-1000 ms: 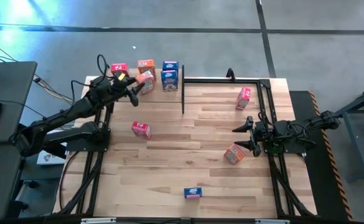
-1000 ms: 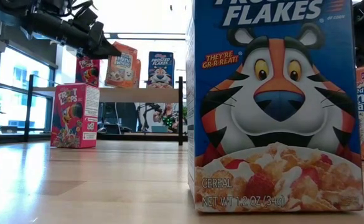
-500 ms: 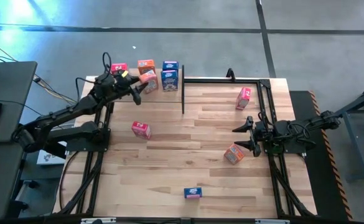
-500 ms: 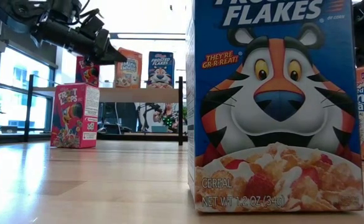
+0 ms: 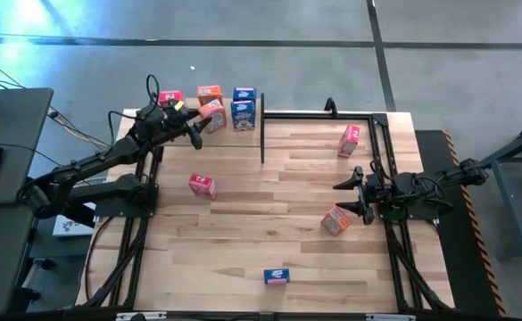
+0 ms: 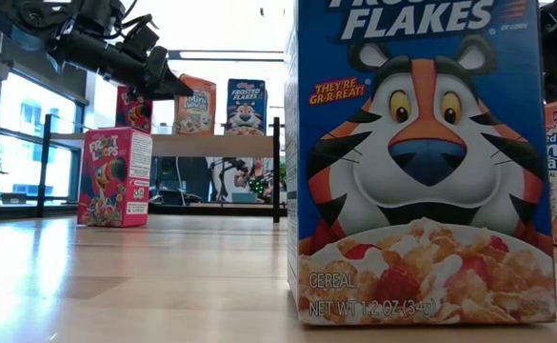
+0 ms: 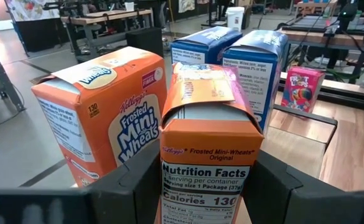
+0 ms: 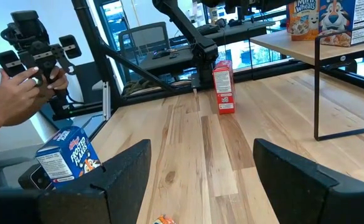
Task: Stack cereal on shelf
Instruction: Put the top orange cereal box on the the shelf aligned with the other orange cereal box
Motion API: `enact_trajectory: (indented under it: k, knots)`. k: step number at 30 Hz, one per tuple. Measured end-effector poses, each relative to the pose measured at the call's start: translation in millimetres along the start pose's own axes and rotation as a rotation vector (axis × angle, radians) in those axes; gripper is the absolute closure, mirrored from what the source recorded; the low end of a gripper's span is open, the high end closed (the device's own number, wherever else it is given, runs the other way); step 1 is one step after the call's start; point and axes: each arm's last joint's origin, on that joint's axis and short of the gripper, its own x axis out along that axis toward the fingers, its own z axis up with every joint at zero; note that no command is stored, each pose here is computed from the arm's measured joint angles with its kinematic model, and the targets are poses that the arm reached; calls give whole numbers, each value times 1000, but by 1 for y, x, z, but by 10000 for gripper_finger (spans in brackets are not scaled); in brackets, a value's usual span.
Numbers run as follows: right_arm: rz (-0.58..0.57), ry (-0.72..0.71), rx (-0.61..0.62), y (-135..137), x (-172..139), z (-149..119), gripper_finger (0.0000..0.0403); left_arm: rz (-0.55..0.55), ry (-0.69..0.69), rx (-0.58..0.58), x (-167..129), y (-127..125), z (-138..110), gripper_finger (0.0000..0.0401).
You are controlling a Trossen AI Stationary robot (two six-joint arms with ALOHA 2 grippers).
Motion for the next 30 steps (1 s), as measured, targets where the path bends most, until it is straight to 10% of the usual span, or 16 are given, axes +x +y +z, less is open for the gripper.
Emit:
enact_trajectory:
  k: [30]
  knots:
    - [0, 0, 0, 0, 0, 0, 128, 59, -109, -16, -40, -2, 19, 166]
